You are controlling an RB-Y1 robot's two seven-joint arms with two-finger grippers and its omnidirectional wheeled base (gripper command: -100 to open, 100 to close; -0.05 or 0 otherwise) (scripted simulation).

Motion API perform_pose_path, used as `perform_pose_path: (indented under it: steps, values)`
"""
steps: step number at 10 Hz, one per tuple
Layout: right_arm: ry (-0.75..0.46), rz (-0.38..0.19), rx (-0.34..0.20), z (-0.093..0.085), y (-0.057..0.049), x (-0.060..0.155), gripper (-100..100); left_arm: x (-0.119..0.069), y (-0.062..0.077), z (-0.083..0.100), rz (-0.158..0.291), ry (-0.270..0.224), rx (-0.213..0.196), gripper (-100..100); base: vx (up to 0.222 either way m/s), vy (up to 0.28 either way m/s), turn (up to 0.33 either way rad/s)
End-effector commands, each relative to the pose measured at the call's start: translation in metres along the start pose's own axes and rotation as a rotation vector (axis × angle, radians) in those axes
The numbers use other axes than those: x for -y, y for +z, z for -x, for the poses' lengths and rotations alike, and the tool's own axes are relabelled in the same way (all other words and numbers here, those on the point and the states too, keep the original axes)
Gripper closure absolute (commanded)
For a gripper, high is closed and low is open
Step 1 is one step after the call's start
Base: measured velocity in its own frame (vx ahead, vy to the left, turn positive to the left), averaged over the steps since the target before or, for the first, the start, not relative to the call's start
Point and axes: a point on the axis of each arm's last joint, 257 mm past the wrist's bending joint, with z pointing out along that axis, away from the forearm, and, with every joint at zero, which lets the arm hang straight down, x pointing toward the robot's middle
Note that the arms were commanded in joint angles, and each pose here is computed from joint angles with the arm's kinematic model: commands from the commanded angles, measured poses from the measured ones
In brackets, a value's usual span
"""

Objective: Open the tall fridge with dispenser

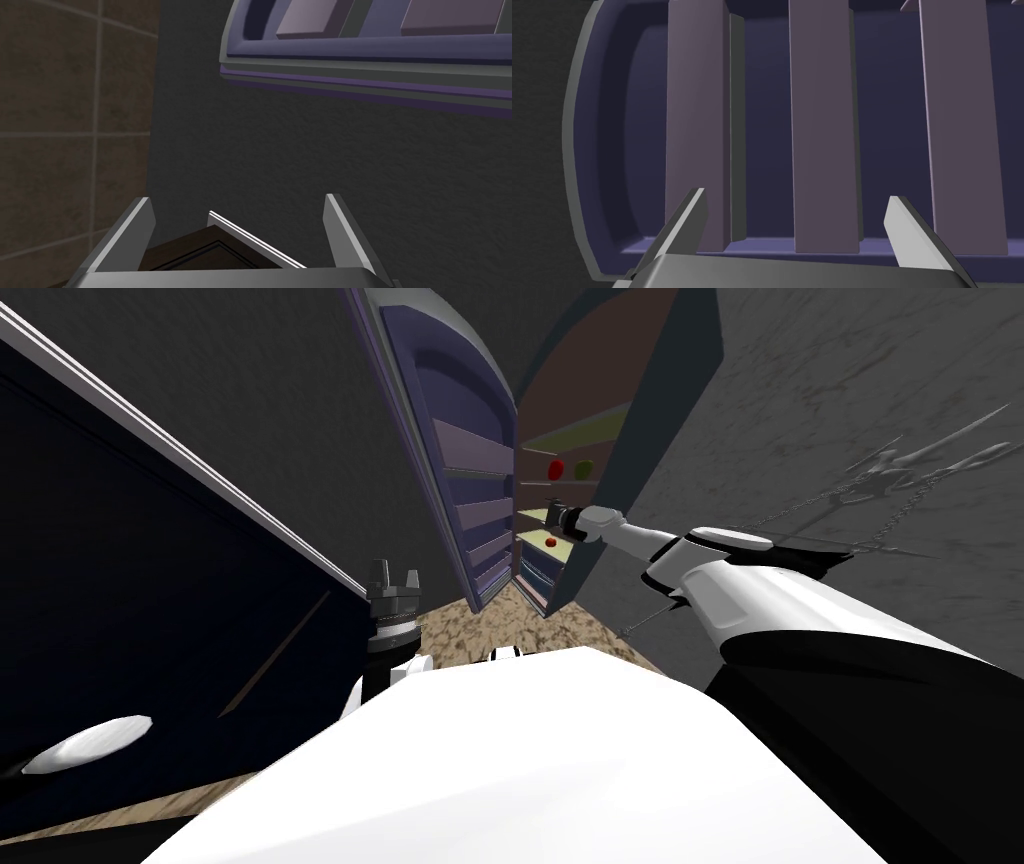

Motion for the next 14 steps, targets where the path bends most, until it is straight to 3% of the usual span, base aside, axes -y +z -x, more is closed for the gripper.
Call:
perform_pose_path:
  steps: [1,2,3,4,5,6,7,8,10,11,12,13,14]
  values:
    - [-0.006,-0.002,-0.007,-0.006,-0.002,0.006,-100,0.000,0.000,0.000,0.000,0.000,0.000,0,0.081,0.030,0.028]
    - [-0.006,-0.002,-0.005,-0.004,-0.002,0.004,-100,0.000,0.000,0.000,0.000,0.000,0.000,0,0.052,0.018,0.003]
    - [0.000,0.000,-0.088,-0.060,-0.022,0.007,-100,0.000,0.000,0.000,0.000,0.000,0.000,0,-0.075,-0.031,0.373]
    - [0.001,0.000,-0.105,-0.069,-0.024,0.008,-100,0.000,0.000,0.000,0.000,0.000,0.000,0,-0.098,-0.050,0.461]
    - [0.013,0.005,-0.181,-0.119,-0.046,0.006,-100,0.000,0.000,0.000,0.000,0.000,0.000,0,-0.137,-0.062,0.384]
    - [0.007,0.001,-0.204,-0.131,-0.053,0.011,-100,0.000,0.000,0.000,0.000,0.000,0.000,0,-0.130,-0.049,0.344]
    - [0.007,0.001,-0.204,-0.131,-0.053,0.011,-100,0.000,0.000,0.000,0.000,0.000,0.000,0,-0.059,-0.018,0.248]
    - [0.012,0.003,-0.279,-0.179,-0.082,0.014,-100,0.000,0.000,0.000,0.000,0.000,0.000,0,-0.075,-0.021,0.420]
    - [0.011,0.000,-0.301,-0.190,-0.088,0.016,-100,0.000,0.000,0.000,0.000,0.000,0.000,0,-0.068,-0.009,0.293]
    - [0.010,0.004,-0.371,-0.233,-0.122,0.020,-100,0.000,0.000,0.000,0.000,0.000,0.000,0,-0.090,-0.004,0.329]
    - [0.015,0.000,-0.394,-0.243,-0.127,0.020,-100,0.000,0.000,0.000,0.000,0.000,0.000,0,-0.101,-0.014,0.344]
    - [0.014,-0.002,-0.457,-0.279,-0.162,0.026,-100,0.000,0.000,0.000,0.000,0.000,0.000,0,-0.126,-0.006,0.374]
    - [0.014,-0.004,-0.490,-0.293,-0.173,0.028,-100,0.000,0.000,0.000,0.000,0.000,0.000,0,-0.125,-0.003,0.418]
